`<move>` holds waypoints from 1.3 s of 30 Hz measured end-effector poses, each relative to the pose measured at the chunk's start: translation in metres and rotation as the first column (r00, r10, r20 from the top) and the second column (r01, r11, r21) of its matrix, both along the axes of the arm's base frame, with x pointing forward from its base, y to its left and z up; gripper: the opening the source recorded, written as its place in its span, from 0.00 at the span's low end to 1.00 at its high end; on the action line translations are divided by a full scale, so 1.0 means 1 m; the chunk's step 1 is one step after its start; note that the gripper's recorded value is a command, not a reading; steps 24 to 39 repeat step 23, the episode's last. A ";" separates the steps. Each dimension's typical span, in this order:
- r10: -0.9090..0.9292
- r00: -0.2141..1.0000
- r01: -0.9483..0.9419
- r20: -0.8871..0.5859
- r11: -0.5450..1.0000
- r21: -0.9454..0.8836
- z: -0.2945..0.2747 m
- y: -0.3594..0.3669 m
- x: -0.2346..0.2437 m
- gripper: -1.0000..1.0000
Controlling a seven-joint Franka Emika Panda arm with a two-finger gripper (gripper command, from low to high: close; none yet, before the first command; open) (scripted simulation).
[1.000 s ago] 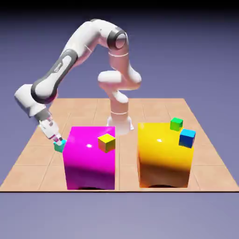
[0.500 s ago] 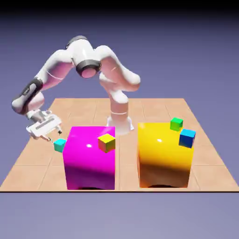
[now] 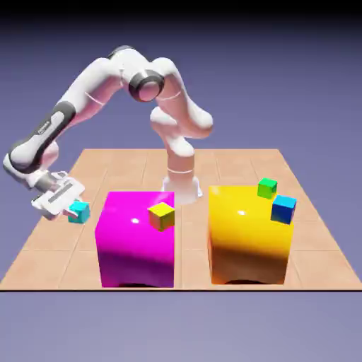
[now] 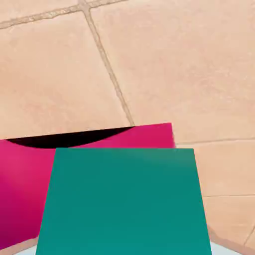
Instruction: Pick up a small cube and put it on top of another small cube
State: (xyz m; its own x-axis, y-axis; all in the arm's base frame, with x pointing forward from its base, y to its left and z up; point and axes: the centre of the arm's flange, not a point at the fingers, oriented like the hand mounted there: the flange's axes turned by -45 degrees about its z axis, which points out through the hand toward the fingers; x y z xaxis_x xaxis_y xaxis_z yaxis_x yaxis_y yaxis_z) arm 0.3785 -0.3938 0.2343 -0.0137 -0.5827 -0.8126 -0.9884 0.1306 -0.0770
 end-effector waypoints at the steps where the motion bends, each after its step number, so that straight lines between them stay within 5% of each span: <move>1: 0.037 0.999 -0.037 0.008 0.999 -0.011 0.016 0.010 0.020 0.00; 12: 0.423 0.906 -0.423 -0.024 0.901 -0.094 0.191 0.213 0.178 0.00; 19: 0.445 0.893 -0.446 -0.076 0.895 0.002 0.124 0.258 0.167 0.00; 20: 0.445 0.892 -0.446 -0.077 0.895 0.001 0.115 0.265 0.164 1.00; 39: 0.446 0.892 -0.447 -0.077 0.895 0.001 0.125 0.257 0.168 1.00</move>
